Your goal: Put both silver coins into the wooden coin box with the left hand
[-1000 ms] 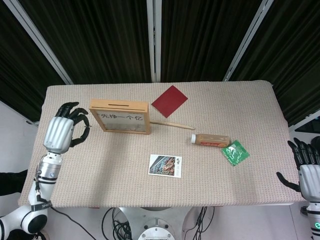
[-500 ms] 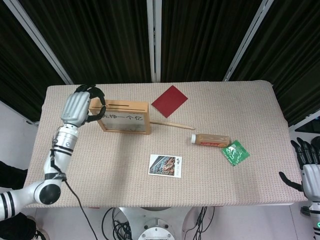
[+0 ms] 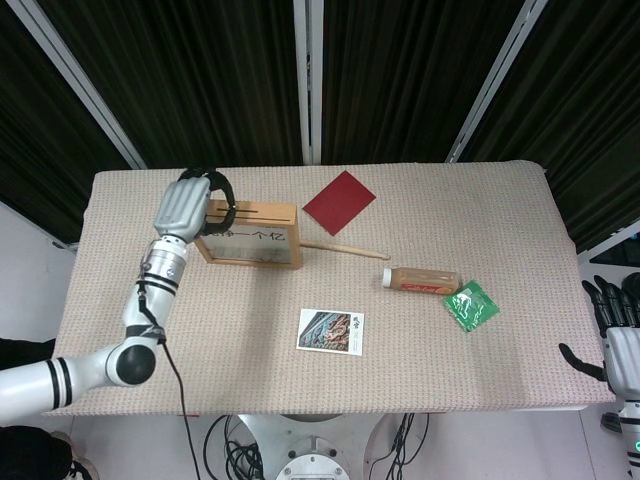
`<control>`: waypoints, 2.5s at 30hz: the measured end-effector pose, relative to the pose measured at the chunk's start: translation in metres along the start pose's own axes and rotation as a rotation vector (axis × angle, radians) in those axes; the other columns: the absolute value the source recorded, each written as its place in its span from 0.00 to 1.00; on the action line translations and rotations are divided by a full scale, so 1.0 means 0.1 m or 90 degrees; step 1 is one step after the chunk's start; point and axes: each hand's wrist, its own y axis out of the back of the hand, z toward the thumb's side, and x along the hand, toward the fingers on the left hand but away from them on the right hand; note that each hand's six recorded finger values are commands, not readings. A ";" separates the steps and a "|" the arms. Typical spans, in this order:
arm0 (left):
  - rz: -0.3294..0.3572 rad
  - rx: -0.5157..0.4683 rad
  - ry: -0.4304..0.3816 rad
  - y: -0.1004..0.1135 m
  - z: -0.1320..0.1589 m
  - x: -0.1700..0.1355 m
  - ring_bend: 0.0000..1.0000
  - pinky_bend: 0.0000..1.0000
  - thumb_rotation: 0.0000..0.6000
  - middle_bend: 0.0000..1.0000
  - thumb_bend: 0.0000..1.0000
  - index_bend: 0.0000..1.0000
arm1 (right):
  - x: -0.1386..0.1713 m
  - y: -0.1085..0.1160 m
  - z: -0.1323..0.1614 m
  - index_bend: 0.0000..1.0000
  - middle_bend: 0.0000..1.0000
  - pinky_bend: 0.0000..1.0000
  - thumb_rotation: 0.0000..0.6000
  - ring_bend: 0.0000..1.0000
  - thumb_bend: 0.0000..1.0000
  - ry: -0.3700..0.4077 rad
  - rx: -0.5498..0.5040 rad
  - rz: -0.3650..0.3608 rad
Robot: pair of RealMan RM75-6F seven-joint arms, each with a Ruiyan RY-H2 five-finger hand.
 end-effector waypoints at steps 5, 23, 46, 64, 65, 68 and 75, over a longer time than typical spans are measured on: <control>-0.002 0.002 0.002 -0.03 0.01 0.02 0.14 0.17 1.00 0.34 0.46 0.64 | 0.01 0.01 -0.01 0.00 0.00 0.00 1.00 0.00 0.15 -0.001 0.001 -0.001; -0.007 0.016 0.008 -0.15 -0.02 0.10 0.14 0.16 1.00 0.34 0.46 0.64 | 0.03 0.03 -0.08 0.00 0.00 0.00 1.00 0.00 0.15 -0.010 -0.008 -0.006; -0.024 0.011 0.013 -0.18 -0.12 0.10 0.14 0.13 1.00 0.31 0.45 0.29 | 0.01 0.05 -0.09 0.00 0.00 0.00 1.00 0.00 0.15 -0.014 -0.002 -0.006; 0.039 0.018 -0.069 0.08 -0.08 -0.23 0.10 0.12 1.00 0.23 0.23 0.28 | 0.04 0.13 0.04 0.00 0.00 0.00 1.00 0.00 0.15 0.004 0.015 -0.019; 0.044 0.028 -0.080 0.11 -0.12 -0.31 0.10 0.13 1.00 0.23 0.20 0.28 | 0.05 0.13 0.04 0.00 0.00 0.00 1.00 0.00 0.15 0.003 0.016 -0.017; 0.064 0.068 -0.105 0.17 -0.27 -0.56 0.10 0.13 1.00 0.23 0.16 0.29 | 0.05 0.09 0.04 0.00 0.00 0.00 1.00 0.00 0.15 0.001 0.017 -0.011; 0.099 0.217 -0.121 0.12 -0.95 -1.46 0.03 0.09 1.00 0.15 0.08 0.21 | 0.07 0.00 0.10 0.00 0.00 0.00 1.00 0.00 0.24 0.032 0.035 0.003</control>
